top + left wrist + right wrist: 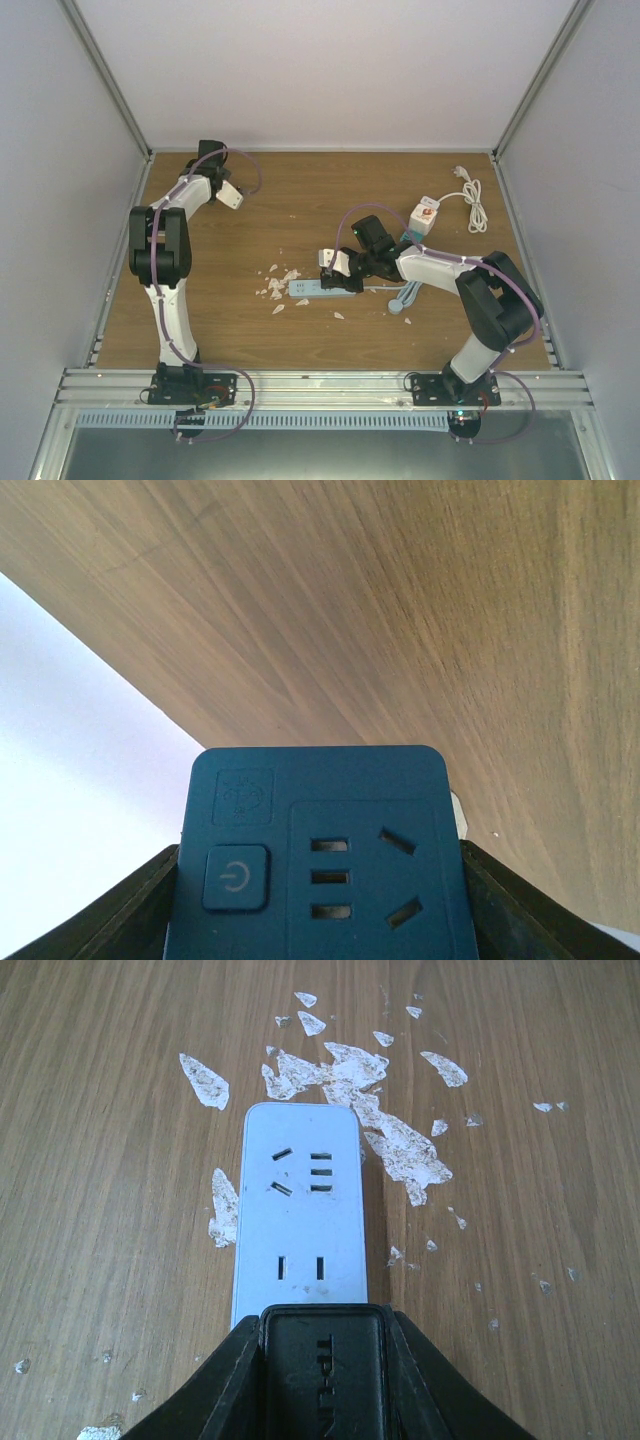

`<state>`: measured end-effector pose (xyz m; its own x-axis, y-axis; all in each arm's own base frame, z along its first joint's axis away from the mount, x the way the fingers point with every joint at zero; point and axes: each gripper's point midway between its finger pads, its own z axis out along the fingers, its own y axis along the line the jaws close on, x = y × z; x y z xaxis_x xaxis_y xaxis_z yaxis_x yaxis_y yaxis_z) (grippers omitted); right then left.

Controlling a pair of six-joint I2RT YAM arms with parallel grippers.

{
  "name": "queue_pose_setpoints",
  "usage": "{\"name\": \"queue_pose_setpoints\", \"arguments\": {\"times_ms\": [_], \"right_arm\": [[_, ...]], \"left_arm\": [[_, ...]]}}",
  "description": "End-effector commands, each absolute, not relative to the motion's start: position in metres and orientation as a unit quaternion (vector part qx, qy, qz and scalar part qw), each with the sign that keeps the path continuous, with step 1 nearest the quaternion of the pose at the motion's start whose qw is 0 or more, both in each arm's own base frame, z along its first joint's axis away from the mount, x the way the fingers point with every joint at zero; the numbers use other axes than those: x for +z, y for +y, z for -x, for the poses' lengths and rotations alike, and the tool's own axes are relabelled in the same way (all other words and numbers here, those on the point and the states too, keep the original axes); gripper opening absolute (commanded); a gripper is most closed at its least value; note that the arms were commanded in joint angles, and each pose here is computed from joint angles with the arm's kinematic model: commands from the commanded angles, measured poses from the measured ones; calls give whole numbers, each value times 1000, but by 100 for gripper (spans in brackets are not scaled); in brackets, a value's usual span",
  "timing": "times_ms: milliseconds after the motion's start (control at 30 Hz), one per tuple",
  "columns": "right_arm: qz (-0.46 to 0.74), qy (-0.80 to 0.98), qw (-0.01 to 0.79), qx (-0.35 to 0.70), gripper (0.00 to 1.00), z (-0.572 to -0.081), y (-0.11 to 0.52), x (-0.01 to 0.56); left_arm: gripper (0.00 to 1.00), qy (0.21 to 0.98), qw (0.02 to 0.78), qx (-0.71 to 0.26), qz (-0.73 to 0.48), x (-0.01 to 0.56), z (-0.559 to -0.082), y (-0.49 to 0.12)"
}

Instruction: Pull the plug off the socket

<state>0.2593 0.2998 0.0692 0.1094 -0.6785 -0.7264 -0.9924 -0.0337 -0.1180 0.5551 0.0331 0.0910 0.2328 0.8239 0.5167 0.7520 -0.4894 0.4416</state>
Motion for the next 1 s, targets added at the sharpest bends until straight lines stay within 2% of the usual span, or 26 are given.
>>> {"name": "queue_pose_setpoints", "arguments": {"times_ms": [0, 367, 500, 600, 767, 967], "right_arm": [[676, 653, 268, 212, 7, -259, 283, 39], [675, 655, 264, 213, 7, -259, 283, 36], [675, 654, 265, 213, 7, -259, 283, 37], [676, 654, 264, 214, 7, -258, 283, 37], [675, 654, 264, 215, 7, -258, 283, 37], [674, 654, 265, 221, 8, -257, 284, 39]], "left_arm": [[48, 435, 16, 394, -810, 98, -569, 36], [61, 441, 5, 385, -811, 80, -568, 36], [78, 442, 7, 388, -809, 81, -569, 34], [85, 443, 12, 394, -805, 84, -569, 32], [91, 454, 37, 401, -795, 97, -571, 28], [93, 483, 103, 383, -781, 120, -565, 8]]}}
